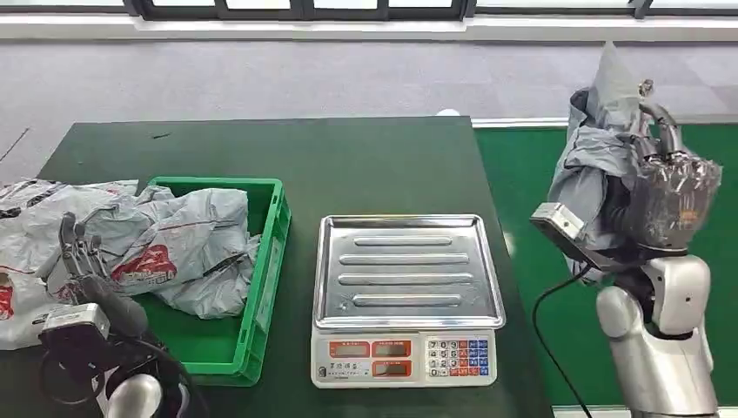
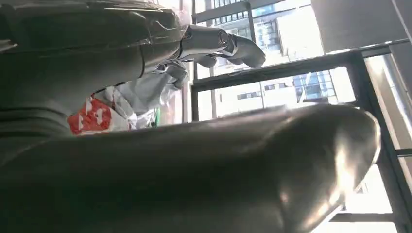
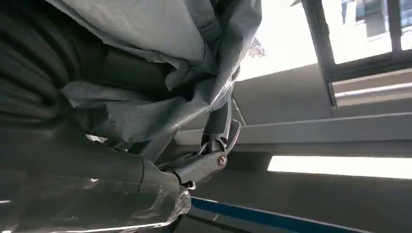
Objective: Moved the parcel from conveyor to table for the left to box.
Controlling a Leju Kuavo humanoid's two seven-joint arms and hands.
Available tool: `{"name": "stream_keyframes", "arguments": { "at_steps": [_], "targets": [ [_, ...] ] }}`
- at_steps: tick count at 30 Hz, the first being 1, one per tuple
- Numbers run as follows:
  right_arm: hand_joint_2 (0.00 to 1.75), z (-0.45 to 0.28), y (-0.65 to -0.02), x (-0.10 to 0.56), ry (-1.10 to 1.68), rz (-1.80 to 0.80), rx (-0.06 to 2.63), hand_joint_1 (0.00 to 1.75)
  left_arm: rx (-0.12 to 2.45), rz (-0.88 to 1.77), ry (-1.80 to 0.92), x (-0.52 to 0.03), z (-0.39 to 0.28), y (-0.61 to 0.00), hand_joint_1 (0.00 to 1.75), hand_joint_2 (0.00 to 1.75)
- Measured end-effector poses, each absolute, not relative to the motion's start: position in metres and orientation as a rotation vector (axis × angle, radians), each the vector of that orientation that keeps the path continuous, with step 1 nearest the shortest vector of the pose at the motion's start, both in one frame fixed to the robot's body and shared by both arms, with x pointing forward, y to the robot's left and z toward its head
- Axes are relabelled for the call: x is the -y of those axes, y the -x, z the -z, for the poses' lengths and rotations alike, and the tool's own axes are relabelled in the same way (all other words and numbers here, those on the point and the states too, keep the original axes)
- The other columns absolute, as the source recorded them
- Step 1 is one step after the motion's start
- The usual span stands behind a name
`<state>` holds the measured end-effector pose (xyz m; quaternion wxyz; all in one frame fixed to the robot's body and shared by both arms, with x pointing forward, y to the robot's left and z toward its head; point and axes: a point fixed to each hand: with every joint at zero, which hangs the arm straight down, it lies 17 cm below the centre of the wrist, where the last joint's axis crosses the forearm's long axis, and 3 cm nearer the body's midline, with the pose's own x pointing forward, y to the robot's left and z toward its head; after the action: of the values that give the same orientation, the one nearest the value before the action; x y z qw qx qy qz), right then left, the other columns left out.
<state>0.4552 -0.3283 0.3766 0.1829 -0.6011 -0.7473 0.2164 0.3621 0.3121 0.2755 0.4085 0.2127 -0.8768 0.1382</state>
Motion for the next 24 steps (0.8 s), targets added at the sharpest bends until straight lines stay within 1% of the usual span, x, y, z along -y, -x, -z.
{"name": "stream_keyframes", "arguments": {
  "at_steps": [4, 9, 13, 19, 24],
  "targets": [
    [1.75, -0.388, -0.483, 0.303, 1.592, -0.612, 2.2, 1.75, 2.211, -0.335, -0.501, -0.303, -0.275, -0.372, 0.0, 0.0],
    [1.75, -0.385, -0.508, 0.263, 1.479, -0.659, 2.254, 1.75, 2.207, -0.327, -0.471, -0.294, -0.273, -0.38, 0.0, 0.0],
    [1.75, -0.376, -0.523, 0.209, 1.29, -0.698, 2.299, 1.75, 2.206, -0.333, -0.46, -0.293, -0.272, -0.384, 0.0, 0.0],
    [1.75, -0.355, -0.516, 0.108, 0.953, -0.777, 2.364, 1.75, 2.209, -0.353, -0.423, -0.29, -0.273, -0.39, 0.0, 0.0],
    [1.75, -0.334, -0.5, 0.057, 0.759, -0.859, 2.355, 1.75, 2.208, -0.356, -0.432, -0.293, -0.27, -0.389, 0.0, 0.0]
  ]
}}
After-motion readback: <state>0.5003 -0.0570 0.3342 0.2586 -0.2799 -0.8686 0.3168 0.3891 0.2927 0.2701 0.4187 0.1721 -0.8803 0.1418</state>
